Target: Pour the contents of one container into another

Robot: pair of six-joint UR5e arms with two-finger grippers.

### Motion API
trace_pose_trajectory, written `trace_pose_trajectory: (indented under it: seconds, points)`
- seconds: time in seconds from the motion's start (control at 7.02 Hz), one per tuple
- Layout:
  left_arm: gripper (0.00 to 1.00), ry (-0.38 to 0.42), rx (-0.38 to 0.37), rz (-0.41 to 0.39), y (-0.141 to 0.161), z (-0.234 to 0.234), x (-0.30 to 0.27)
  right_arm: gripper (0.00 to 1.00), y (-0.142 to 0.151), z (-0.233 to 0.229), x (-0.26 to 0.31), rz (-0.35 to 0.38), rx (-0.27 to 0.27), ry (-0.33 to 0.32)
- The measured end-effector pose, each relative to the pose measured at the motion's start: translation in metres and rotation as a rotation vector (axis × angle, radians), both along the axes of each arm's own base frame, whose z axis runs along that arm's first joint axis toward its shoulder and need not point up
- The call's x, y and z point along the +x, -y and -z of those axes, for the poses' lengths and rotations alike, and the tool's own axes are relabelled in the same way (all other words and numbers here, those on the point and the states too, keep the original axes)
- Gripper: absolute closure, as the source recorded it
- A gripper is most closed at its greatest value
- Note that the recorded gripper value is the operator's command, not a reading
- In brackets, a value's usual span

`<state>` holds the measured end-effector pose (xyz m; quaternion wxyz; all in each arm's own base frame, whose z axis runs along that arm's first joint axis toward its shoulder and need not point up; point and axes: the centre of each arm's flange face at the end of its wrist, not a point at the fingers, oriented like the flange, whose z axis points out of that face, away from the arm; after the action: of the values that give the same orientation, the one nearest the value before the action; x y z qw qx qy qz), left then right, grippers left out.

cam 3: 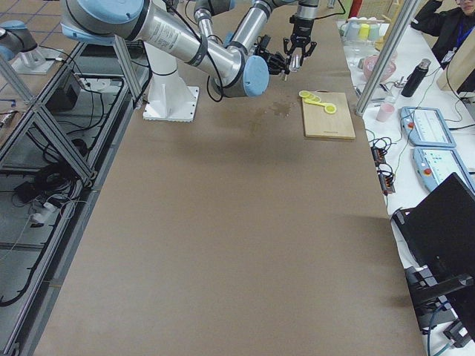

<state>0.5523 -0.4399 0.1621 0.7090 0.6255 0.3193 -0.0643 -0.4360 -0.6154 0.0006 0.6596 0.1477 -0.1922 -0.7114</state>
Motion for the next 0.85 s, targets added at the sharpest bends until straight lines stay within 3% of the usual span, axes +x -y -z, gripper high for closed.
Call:
trace_pose_trajectory:
  seconds: [0.85]
  points:
    - [1.0, 0.004, -0.001, -0.001, -0.001, -0.005, 0.0, 1.0, -0.006, 0.016, -0.037, 0.048, -0.013, -0.124]
